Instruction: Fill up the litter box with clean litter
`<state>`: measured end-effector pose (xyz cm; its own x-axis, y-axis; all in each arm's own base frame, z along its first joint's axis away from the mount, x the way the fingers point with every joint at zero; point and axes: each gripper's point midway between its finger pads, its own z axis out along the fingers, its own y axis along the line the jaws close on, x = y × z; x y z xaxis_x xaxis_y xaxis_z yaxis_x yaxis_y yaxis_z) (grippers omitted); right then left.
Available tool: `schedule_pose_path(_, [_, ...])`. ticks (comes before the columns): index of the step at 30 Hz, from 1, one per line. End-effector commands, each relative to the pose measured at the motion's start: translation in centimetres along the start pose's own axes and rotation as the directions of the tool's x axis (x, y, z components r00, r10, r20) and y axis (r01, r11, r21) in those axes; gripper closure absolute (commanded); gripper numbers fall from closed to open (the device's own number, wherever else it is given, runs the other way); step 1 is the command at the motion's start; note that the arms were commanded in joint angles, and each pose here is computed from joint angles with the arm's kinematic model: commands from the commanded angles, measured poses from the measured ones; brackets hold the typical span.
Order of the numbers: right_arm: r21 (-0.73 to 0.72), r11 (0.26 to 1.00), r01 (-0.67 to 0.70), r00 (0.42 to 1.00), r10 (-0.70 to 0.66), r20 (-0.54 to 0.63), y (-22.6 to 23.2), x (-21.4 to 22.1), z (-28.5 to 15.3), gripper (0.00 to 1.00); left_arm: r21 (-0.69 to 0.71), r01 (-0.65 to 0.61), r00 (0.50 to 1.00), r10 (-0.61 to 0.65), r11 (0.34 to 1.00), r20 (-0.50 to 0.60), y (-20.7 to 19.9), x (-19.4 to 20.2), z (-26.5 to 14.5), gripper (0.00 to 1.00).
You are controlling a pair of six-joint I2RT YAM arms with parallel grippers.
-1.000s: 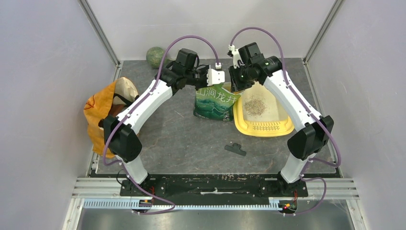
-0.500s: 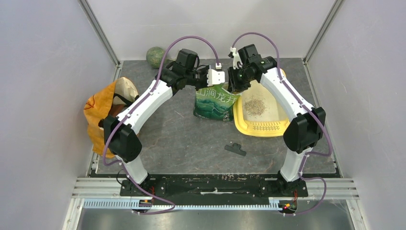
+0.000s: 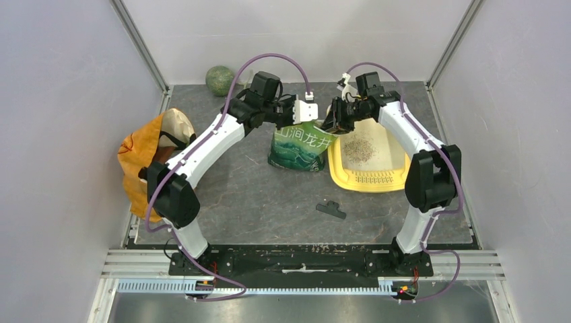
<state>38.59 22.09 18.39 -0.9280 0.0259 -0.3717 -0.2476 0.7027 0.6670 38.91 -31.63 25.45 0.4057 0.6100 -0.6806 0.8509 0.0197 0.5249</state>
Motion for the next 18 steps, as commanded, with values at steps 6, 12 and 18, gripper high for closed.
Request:
schedule_pose_path(6, [-0.322, 0.935, -0.150, 0.984, 0.174, 0.047, 4.4, -2.1, -2.2, 1.00, -0.111, -0.094, 0.989, 0.106, 0.989, 0.102, 3.4, -4.1, -2.3, 0.98])
schedule_pose_path(12, [-0.412, 0.893, -0.181, 0.970, 0.231, 0.074, 5.2, -2.9, -4.2, 1.00, -0.110, -0.094, 0.989, 0.106, 0.989, 0.105, 3.5, -4.1, -2.2, 0.98])
schedule_pose_path(18, [-0.457, 0.859, -0.231, 0.946, 0.308, 0.099, 4.5, -3.4, -6.7, 1.00, -0.114, -0.095, 0.988, 0.108, 0.989, 0.108, 3.8, -4.3, -2.1, 0.98])
